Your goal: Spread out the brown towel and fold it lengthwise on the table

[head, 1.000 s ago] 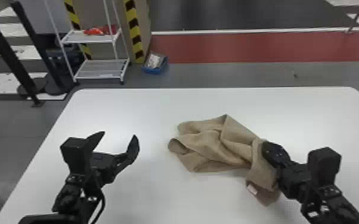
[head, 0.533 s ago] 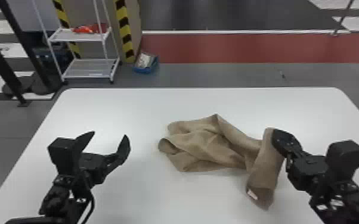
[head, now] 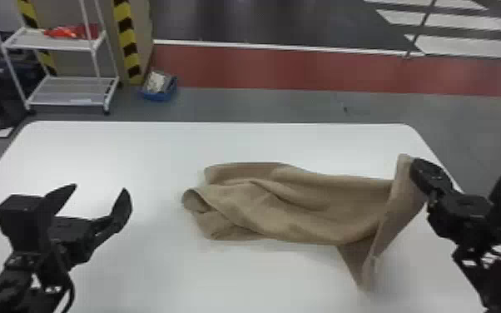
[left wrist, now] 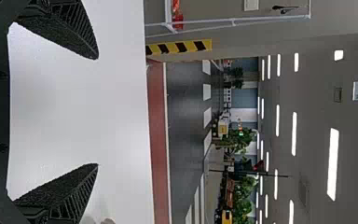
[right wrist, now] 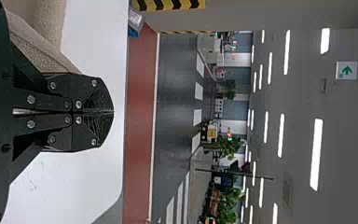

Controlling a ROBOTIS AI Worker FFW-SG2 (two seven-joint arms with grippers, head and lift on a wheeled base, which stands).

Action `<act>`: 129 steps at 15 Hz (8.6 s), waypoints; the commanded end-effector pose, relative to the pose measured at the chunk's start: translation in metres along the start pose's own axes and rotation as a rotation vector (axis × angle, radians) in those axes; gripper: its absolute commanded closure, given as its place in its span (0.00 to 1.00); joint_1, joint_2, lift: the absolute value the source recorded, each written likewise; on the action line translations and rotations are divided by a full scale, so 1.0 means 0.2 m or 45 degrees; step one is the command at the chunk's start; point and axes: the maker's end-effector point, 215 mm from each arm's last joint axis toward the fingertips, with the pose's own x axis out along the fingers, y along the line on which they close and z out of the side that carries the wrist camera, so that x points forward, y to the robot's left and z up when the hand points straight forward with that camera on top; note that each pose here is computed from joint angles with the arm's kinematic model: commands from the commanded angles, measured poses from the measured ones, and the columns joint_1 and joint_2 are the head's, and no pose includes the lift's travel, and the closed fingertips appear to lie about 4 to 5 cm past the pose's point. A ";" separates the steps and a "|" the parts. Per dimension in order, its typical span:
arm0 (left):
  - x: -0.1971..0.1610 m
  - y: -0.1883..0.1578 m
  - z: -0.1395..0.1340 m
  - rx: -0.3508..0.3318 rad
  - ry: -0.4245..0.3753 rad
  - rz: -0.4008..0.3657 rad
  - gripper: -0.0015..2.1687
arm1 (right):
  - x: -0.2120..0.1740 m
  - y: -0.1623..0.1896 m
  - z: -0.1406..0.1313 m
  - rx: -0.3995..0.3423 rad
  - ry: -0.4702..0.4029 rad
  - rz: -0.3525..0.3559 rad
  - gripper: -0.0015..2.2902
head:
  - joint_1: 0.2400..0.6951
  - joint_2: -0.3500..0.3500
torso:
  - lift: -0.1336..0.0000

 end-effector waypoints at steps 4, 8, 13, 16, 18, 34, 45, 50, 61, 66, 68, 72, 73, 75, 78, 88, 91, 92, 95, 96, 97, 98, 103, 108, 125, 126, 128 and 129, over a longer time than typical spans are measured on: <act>0.01 0.00 -0.01 -0.008 0.006 0.002 0.03 | 0.21 -0.09 -0.15 0.094 0.121 0.019 0.40 | 1.00 0.25 | 0.07; 0.01 0.00 -0.02 -0.003 0.011 0.001 0.03 | 0.22 -0.09 -0.18 0.076 0.167 0.039 0.02 | 1.00 0.27 | 0.07; 0.03 -0.12 -0.01 -0.005 0.012 -0.074 0.03 | 0.03 -0.23 -0.17 0.031 0.160 -0.022 0.03 | 1.00 0.26 | 0.07; 0.05 -0.38 -0.08 -0.041 0.087 -0.247 0.05 | -0.09 -0.38 -0.25 0.022 0.194 -0.092 0.04 | 1.00 0.17 | 0.07; 0.04 -0.58 -0.11 -0.053 0.123 -0.366 0.07 | -0.18 -0.52 -0.30 0.019 0.223 -0.157 0.04 | 1.00 0.07 | 0.07; -0.09 -1.11 -0.36 -0.013 0.340 -0.631 0.15 | -0.30 -0.66 -0.36 0.036 0.247 -0.216 0.04 | 1.00 0.00 | 0.07; -0.07 -1.08 -0.26 0.053 0.323 -0.633 0.83 | -0.31 -0.68 -0.36 0.043 0.253 -0.225 0.04 | 1.00 0.00 | 0.07; -0.18 -1.03 0.07 0.112 0.423 -0.740 0.83 | -0.25 -0.63 -0.36 0.042 0.252 -0.198 0.04 | 1.00 0.00 | 0.07; -0.13 -1.17 0.28 0.411 0.420 -0.815 0.83 | -0.29 0.33 -0.21 -0.684 0.336 0.810 0.04 | 1.00 0.00 | 0.07; -0.13 -1.15 0.26 0.400 0.434 -0.808 0.83 | -0.49 0.38 -0.36 -0.819 0.570 1.056 0.06 | 1.00 0.00 | 0.07; -0.12 -1.15 0.27 0.401 0.429 -0.808 0.83 | -0.52 0.33 -0.40 -0.903 0.645 1.073 0.07 | 1.00 0.00 | 0.07; -0.13 -1.15 0.26 0.390 0.434 -0.816 0.83 | -0.60 0.30 -0.44 -0.841 0.721 1.069 0.08 | 1.00 0.00 | 0.07; -0.13 -1.17 0.26 0.388 0.432 -0.828 0.83 | -0.61 0.31 -0.48 -0.790 0.752 1.069 0.08 | 1.00 0.00 | 0.07; -0.14 -1.18 0.25 0.388 0.437 -0.837 0.83 | -0.64 0.35 -0.57 -0.707 0.816 1.076 0.08 | 1.00 0.00 | 0.07; -0.15 -1.18 0.24 0.381 0.437 -0.847 0.83 | -0.67 0.40 -0.67 -0.585 0.898 1.071 0.08 | 1.00 0.00 | 0.07; -0.16 -1.19 0.24 0.383 0.430 -0.857 0.83 | -0.67 0.34 -0.67 -0.505 0.919 1.026 0.62 | 1.00 0.00 | 0.07; -0.14 -1.15 0.25 0.381 0.425 -0.838 0.83 | -0.67 0.26 -0.66 -0.505 0.920 0.992 0.78 | 1.00 0.00 | 0.07; -0.14 -1.14 0.26 0.377 0.420 -0.834 0.83 | -0.67 0.22 -0.66 -0.501 0.929 0.973 0.78 | 1.00 0.00 | 0.07; -0.11 -1.09 0.28 0.372 0.408 -0.812 0.83 | -0.63 0.06 -0.61 -0.492 0.906 0.902 0.78 | 1.00 0.00 | 0.07; -0.09 -1.05 0.31 0.362 0.397 -0.795 0.83 | -0.58 -0.02 -0.53 -0.471 0.856 0.854 0.78 | 1.00 0.00 | 0.07; -0.07 -1.01 0.33 0.349 0.388 -0.778 0.83 | -0.54 -0.12 -0.45 -0.464 0.819 0.799 0.78 | 1.00 0.00 | 0.07; -0.05 -0.96 0.35 0.341 0.380 -0.754 0.83 | -0.49 -0.22 -0.36 -0.474 0.789 0.745 0.78 | 1.00 0.00 | 0.07; -0.01 -0.73 0.41 0.259 0.367 -0.667 0.83 | -0.35 -0.53 -0.06 -0.548 0.676 0.563 0.78 | 1.00 0.00 | 0.07; 0.06 -0.53 0.37 0.213 0.394 -0.541 0.20 | -0.35 -0.61 -0.26 -0.593 0.793 0.533 0.78 | 1.00 0.00 | 0.07; -0.40 -0.69 -0.01 0.465 0.440 -0.734 0.25 | -0.19 -0.40 -0.24 -0.493 0.706 0.558 0.78 | 1.00 0.00 | 0.07; -0.39 -0.71 -0.04 0.478 0.439 -0.746 0.25 | -0.18 -0.36 -0.25 -0.493 0.706 0.570 0.78 | 1.00 0.00 | 0.07; -0.33 -0.73 -0.11 0.516 0.452 -0.743 0.25 | -0.17 -0.32 -0.27 -0.482 0.722 0.581 0.78 | 1.00 0.00 | 0.07; -0.29 -0.73 -0.14 0.540 0.455 -0.733 0.25 | -0.17 -0.31 -0.28 -0.476 0.722 0.580 0.78 | 1.00 0.00 | 0.07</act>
